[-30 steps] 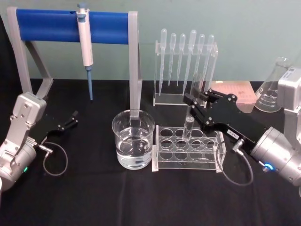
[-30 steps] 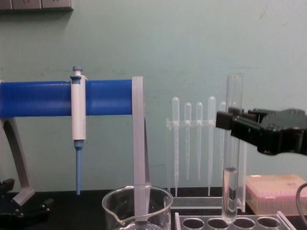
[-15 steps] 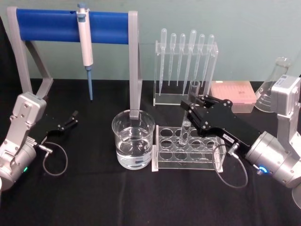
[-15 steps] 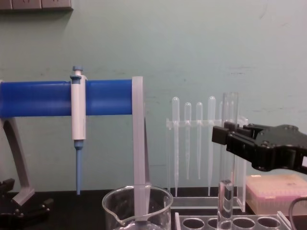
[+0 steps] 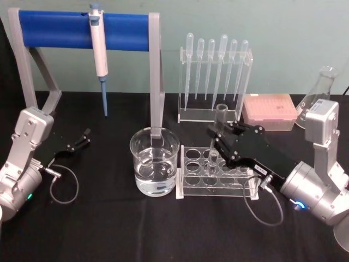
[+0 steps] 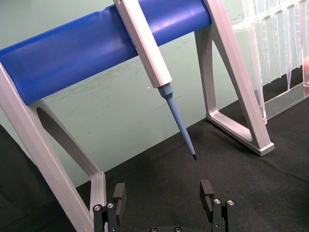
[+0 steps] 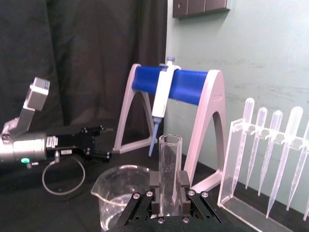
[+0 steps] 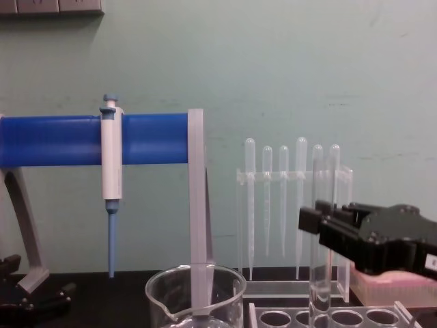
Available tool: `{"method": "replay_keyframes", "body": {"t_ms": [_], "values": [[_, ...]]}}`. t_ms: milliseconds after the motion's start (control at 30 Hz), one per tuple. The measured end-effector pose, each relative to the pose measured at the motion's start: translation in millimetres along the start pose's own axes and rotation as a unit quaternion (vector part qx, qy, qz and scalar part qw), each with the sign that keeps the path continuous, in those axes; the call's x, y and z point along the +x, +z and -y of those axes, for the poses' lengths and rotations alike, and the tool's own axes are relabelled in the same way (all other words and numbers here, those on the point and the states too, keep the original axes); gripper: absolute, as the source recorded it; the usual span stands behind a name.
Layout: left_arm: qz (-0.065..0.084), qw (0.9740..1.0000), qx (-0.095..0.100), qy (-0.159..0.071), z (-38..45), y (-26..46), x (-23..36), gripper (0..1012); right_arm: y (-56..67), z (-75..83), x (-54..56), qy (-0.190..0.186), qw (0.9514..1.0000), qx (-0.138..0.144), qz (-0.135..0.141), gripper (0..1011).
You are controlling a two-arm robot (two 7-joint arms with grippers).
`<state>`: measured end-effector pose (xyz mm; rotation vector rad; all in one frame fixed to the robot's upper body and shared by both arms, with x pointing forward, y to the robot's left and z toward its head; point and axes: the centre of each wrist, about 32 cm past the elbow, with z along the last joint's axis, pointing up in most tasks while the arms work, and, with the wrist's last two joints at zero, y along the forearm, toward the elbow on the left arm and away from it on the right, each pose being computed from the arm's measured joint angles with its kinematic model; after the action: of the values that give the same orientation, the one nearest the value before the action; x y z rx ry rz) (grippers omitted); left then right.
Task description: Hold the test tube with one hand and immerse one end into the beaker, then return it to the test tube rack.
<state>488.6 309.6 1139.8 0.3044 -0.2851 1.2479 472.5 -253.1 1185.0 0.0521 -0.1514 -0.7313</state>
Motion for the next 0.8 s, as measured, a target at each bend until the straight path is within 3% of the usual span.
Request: {"method": "replay_keyframes", "body": {"t_ms": [467,700,767,800], "values": [[0.000,1.0000,0.000,0.000,0.0,0.0,0.0,1000,-25.6,4.7,-2.2,-0.002,0.9999,-0.011,-0.001,225],[0.000,1.0000,0.000,0.000,0.0,0.0,0.0,1000,-30.8,4.5,-3.2,0.001,0.9999,-0.011,-0.003,227],[0.000,1.0000,0.000,0.000,0.0,0.0,0.0,1000,-31.7,4.2,-3.1,0.002,0.9999,-0.010,-0.003,260],[0.000,1.0000,0.000,0.000,0.0,0.0,0.0,1000,-32.0,4.2,-2.9,0.002,0.9999,-0.011,-0.004,324]]}}
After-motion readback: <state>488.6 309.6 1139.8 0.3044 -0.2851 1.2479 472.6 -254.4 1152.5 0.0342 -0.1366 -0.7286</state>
